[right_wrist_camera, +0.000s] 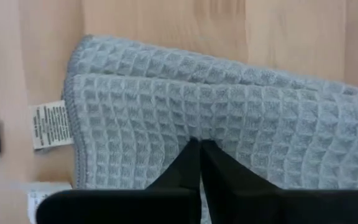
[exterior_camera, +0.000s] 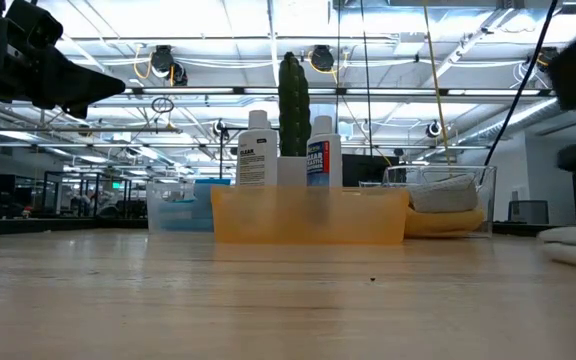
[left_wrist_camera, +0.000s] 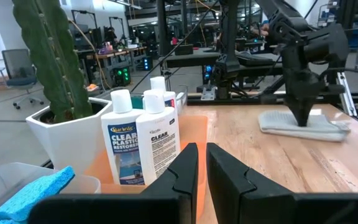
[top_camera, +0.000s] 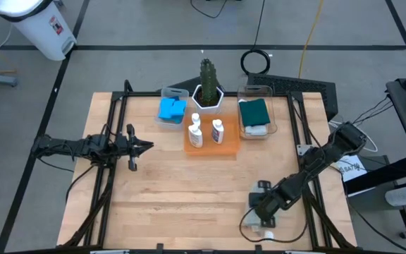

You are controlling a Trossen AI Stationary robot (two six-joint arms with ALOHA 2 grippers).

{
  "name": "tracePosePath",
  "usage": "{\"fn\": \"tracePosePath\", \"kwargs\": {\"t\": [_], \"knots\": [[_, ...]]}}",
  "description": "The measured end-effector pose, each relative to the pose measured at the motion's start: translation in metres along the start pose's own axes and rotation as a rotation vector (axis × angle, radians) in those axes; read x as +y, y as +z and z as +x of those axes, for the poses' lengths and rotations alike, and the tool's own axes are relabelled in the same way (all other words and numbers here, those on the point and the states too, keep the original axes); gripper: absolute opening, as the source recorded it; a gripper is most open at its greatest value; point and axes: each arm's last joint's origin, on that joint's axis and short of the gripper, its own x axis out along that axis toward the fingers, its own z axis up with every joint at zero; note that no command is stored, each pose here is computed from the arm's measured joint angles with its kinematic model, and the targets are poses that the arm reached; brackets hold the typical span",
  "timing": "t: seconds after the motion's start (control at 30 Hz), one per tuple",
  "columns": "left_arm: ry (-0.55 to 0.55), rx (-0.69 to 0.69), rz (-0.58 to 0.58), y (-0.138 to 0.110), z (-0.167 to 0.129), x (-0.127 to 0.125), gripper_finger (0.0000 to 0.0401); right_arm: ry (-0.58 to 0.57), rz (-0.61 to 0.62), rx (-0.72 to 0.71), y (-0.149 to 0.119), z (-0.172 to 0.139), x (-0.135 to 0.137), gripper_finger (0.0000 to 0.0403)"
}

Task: Pick & Place Kitchen Items
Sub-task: Put the gray microfiber towel into the transparent bin

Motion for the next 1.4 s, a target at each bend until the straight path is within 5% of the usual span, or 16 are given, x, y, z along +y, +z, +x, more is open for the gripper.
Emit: {"fn": "tracePosePath", "kwargs": {"t": [0.3,0.63,1.03,1.2,1.4], "knots": [[0.0,0.0,0.0,0.0,0.0,0.0,0.0037,-0.026,-0.155,-0.326,0.047,0.004,-0.016,0.0001],[0.0,-0.001,0.0,0.0,0.0,0.0,0.0037,0.062,-0.25,-0.354,0.073,0.022,-0.027,0.0001],[0.0,-0.001,0.0,0.0,0.0,0.0,0.0037,0.114,-0.274,-0.682,0.092,-0.055,-0.012,0.001],[0.0,-0.002,0.0,0.0,0.0,0.0,0.0037,0.084,-0.21,-0.76,0.092,-0.082,-0.019,0.0048],[0.0,-0.002,-0.001,0.0,0.0,0.0,0.0037,0.118,-0.061,-0.629,0.084,-0.103,-0.048,0.0162]]}}
